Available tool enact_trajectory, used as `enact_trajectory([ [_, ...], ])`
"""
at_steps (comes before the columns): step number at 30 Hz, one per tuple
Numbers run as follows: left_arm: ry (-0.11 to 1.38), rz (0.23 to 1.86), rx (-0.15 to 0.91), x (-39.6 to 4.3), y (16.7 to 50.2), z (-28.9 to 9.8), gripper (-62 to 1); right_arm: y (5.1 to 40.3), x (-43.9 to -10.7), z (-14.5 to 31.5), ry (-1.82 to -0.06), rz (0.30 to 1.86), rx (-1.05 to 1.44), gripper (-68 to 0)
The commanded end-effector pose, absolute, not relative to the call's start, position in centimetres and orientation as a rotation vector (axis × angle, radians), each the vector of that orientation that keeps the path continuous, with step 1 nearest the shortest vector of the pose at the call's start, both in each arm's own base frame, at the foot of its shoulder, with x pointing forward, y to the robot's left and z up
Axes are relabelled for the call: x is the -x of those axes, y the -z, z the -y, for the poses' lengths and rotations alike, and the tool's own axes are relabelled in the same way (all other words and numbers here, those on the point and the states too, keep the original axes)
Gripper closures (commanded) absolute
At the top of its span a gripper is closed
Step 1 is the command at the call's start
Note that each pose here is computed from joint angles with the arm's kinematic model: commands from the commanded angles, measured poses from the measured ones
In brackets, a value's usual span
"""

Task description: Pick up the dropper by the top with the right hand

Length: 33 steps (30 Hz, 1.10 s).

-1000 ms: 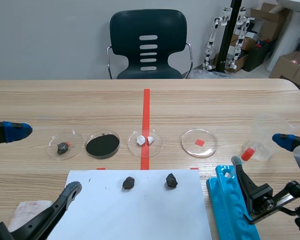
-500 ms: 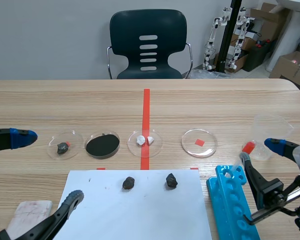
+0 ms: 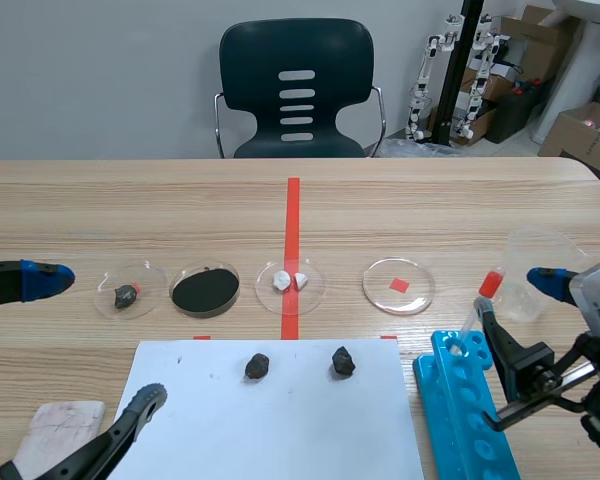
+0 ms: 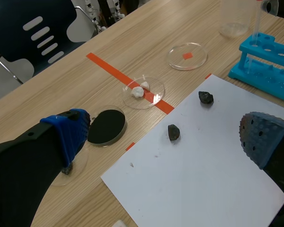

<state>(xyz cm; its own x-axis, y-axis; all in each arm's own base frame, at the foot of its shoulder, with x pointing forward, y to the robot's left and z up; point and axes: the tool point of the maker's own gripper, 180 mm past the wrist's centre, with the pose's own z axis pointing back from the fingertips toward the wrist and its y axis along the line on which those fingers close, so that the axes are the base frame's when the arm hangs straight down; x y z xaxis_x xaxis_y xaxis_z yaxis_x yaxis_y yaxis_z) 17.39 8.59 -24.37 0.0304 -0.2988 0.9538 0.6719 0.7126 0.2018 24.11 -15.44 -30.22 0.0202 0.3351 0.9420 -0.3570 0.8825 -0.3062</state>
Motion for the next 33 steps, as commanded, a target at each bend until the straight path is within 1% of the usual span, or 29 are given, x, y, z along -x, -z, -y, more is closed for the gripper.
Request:
enact_trajectory([
  [1,0.763,1.375,0.351,-17.6,23.6,-8.4,-62.3,29.2,-24.7,15.2,-0.538,1.494,-0.021,-34.5],
  [27,0.763,1.374,0.351,-17.6,23.7,-8.4,-62.3,28.6,-25.9,13.5,-0.573,1.505,-0.113,-34.5],
  [33,0.769,1.302,0.318,-17.5,25.0,-8.8,-62.3,28.9,-25.7,13.1,-0.576,1.491,-0.122,-34.5],
])
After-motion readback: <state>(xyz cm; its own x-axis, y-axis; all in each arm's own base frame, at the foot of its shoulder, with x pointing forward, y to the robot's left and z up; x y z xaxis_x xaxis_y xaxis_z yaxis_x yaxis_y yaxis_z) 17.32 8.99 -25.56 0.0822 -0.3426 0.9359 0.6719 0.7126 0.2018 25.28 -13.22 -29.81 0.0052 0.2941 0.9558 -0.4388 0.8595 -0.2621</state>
